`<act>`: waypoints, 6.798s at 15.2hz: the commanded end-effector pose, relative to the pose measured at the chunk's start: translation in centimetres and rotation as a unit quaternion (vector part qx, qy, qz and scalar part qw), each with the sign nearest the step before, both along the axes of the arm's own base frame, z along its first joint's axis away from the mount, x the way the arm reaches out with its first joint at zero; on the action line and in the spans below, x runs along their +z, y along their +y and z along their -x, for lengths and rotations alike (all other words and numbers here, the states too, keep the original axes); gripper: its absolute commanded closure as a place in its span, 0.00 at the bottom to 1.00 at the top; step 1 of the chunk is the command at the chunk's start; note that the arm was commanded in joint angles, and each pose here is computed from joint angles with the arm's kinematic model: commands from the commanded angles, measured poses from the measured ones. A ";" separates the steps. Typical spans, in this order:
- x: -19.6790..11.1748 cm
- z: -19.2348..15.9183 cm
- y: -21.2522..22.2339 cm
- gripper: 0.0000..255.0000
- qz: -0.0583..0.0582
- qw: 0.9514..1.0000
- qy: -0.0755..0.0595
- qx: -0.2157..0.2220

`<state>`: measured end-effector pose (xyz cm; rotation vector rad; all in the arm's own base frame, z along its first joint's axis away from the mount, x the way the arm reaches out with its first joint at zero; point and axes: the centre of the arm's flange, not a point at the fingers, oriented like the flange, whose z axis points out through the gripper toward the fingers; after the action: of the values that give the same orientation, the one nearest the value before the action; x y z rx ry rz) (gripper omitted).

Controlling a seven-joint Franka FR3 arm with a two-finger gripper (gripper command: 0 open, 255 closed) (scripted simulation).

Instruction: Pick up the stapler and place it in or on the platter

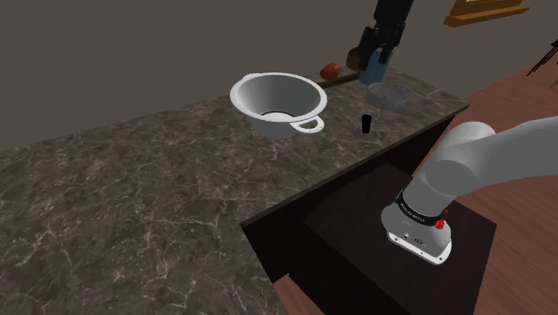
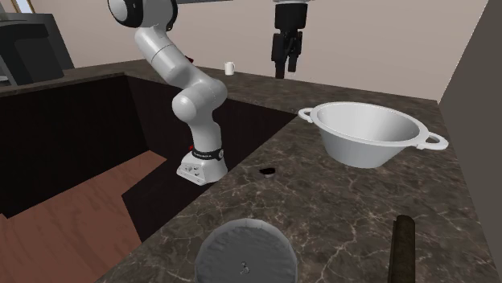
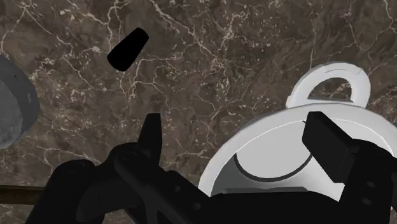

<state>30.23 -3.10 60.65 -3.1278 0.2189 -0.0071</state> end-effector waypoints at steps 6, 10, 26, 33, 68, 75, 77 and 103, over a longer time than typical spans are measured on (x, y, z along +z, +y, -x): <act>-5.5 0.0 -4.0 0.00 -0.012 0.999 -0.008 -0.044; -10.0 0.1 -7.0 0.00 -0.021 0.997 -0.014 -0.079; -24.5 1.0 -14.2 0.00 -0.045 0.984 -0.029 -0.168; -25.9 0.9 -14.1 0.00 -0.045 0.984 -0.029 -0.168; -14.2 0.9 -14.1 1.00 -0.045 0.984 -0.029 -0.168; -13.9 -0.5 -21.9 1.00 -0.045 0.984 -0.029 -0.168; -13.9 -0.9 -24.5 1.00 -0.045 0.984 -0.029 -0.168; -20.3 -3.9 -41.9 1.00 -0.045 0.984 -0.029 -0.168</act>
<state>34.13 -44.97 40.85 -2.9535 0.7200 -0.0870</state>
